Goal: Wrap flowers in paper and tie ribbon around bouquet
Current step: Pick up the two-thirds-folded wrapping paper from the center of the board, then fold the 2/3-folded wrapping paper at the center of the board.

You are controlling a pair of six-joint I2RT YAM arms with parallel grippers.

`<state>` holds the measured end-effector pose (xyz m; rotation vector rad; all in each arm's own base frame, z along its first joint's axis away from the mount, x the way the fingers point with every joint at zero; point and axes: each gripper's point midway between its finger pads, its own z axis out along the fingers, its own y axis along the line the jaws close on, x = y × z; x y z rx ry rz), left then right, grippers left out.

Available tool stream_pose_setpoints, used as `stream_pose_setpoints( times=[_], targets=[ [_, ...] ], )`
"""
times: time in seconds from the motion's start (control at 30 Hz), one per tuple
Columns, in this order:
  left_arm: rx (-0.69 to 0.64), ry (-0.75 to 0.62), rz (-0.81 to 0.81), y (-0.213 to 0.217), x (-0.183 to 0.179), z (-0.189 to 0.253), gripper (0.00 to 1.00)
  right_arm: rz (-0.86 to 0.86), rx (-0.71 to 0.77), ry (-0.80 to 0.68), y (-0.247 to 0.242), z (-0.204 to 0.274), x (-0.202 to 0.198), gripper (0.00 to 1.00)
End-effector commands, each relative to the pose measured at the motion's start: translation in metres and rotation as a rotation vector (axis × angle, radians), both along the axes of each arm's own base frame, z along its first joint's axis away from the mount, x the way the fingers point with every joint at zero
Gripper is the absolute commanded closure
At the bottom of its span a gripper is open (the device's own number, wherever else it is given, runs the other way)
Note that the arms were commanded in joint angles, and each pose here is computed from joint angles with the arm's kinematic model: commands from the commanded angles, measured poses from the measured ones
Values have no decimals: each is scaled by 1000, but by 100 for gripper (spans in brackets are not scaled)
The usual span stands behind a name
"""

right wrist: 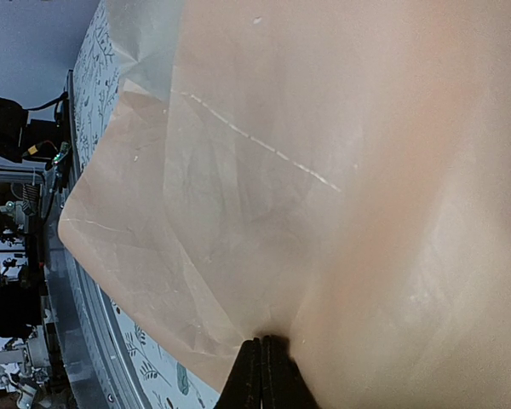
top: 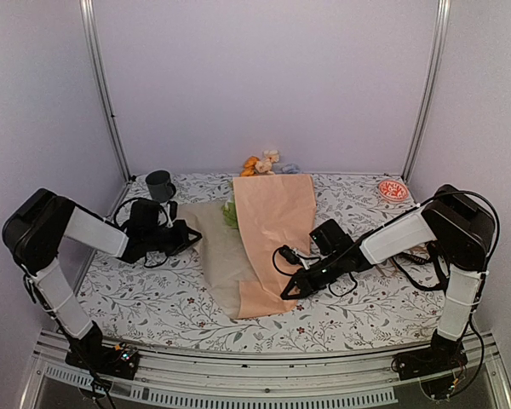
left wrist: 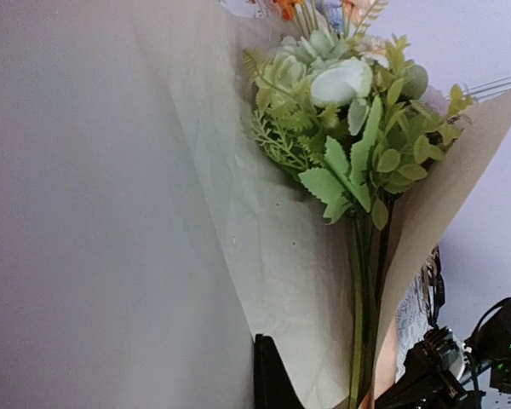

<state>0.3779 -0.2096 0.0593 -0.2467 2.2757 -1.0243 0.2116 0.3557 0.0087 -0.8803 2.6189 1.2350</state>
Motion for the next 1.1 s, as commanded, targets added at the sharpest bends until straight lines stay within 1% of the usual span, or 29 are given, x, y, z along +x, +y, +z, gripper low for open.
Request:
stream_pose_setpoints(
  times=[0.0, 0.1, 0.17, 0.27, 0.37, 0.5, 0.6, 0.73, 0.8, 0.87, 0.93, 1.07],
  targets=[
    [93, -175, -57, -18, 11, 58, 100, 11, -201, 136, -34, -49, -35, 99],
    [162, -245, -152, -49, 11, 88, 100, 13, -206, 136, -34, -50, -33, 99],
    [183, -250, -209, -69, 4, 98, 100, 12, -217, 144, -34, -51, -34, 99],
    [177, -261, -240, -88, 1, 114, 100, 14, -232, 161, -35, -54, -35, 99],
    [149, -320, -270, -110, -2, 140, 100, 19, -247, 180, -36, -57, -37, 99],
    [118, -368, -335, -145, -1, 157, 100, 32, -252, 190, -36, -59, -38, 99],
    [79, -355, -398, -171, 0, 156, 100, 37, -257, 193, -35, -59, -38, 99],
    [52, -355, -440, -200, 1, 153, 100, 40, -264, 194, -35, -60, -37, 99],
    [53, -338, -457, -213, 5, 142, 100, 44, -264, 188, -35, -60, -37, 99],
    [63, -297, -466, -223, 12, 116, 100, 53, -266, 174, -33, -59, -38, 99],
    [65, -289, -471, -232, 20, 103, 100, 64, -265, 157, -31, -57, -39, 99],
    [60, -257, -494, -247, 29, 79, 100, 74, -215, 114, -22, -45, -37, 99]
  ],
)
